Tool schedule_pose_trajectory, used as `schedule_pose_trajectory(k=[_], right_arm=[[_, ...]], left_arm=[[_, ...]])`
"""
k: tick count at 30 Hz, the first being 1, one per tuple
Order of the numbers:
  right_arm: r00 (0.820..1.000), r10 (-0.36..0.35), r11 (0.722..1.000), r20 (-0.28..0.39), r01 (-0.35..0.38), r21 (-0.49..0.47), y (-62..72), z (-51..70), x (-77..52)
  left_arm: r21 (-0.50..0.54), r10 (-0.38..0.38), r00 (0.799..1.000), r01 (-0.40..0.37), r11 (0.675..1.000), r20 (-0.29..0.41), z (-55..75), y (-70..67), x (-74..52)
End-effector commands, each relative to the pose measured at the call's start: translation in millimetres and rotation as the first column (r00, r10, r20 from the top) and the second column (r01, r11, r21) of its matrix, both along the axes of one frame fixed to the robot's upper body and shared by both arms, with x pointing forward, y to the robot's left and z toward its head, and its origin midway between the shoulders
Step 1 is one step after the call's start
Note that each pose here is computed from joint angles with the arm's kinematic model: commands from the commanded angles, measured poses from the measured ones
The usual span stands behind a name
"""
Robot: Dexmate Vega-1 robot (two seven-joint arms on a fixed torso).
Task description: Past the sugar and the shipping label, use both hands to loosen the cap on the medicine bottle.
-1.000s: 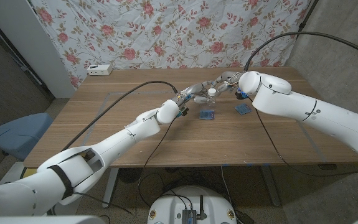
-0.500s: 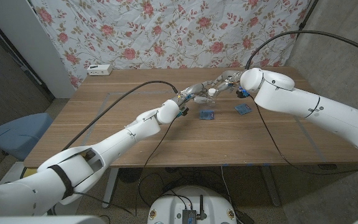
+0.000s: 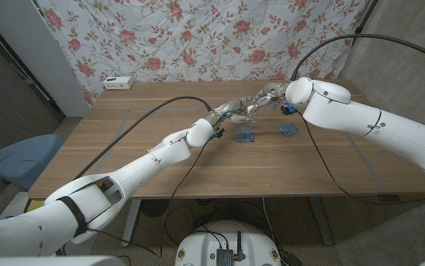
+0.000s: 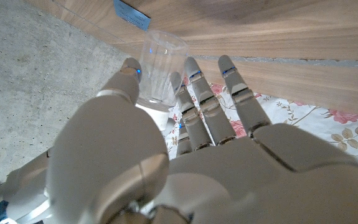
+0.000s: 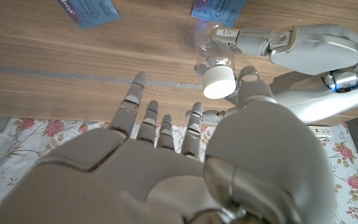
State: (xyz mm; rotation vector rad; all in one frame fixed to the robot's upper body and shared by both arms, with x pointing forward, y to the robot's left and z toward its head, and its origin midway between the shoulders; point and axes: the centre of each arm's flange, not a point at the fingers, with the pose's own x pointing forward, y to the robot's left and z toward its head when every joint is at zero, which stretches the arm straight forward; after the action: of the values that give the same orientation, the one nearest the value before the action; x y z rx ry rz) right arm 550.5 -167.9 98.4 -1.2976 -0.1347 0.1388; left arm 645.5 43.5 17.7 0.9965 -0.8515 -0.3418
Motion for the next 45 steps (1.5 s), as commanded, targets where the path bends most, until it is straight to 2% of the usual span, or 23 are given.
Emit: schedule_pose_trajectory(k=[1, 20, 45], right_arm=[[0.999, -0.023, 0.998, 0.029, 0.025, -0.060, 6.0, -2.5, 1.1], [0.998, -0.032, 0.996, 0.052, 0.036, -0.079, 7.2, -10.4, 2.6], [0.995, -0.052, 0.995, 0.085, 0.059, -0.078, 11.2, -11.5, 4.9]], left_arm=[[-0.001, 0.004, 1.000, -0.004, 1.000, 0.002, -0.6, -0.4, -1.6], [0.001, 0.000, 1.000, 0.000, 1.000, 0.001, -1.0, -1.8, -2.7], [0.005, -0.003, 1.000, 0.003, 1.000, 0.001, 0.6, -1.9, -1.4]])
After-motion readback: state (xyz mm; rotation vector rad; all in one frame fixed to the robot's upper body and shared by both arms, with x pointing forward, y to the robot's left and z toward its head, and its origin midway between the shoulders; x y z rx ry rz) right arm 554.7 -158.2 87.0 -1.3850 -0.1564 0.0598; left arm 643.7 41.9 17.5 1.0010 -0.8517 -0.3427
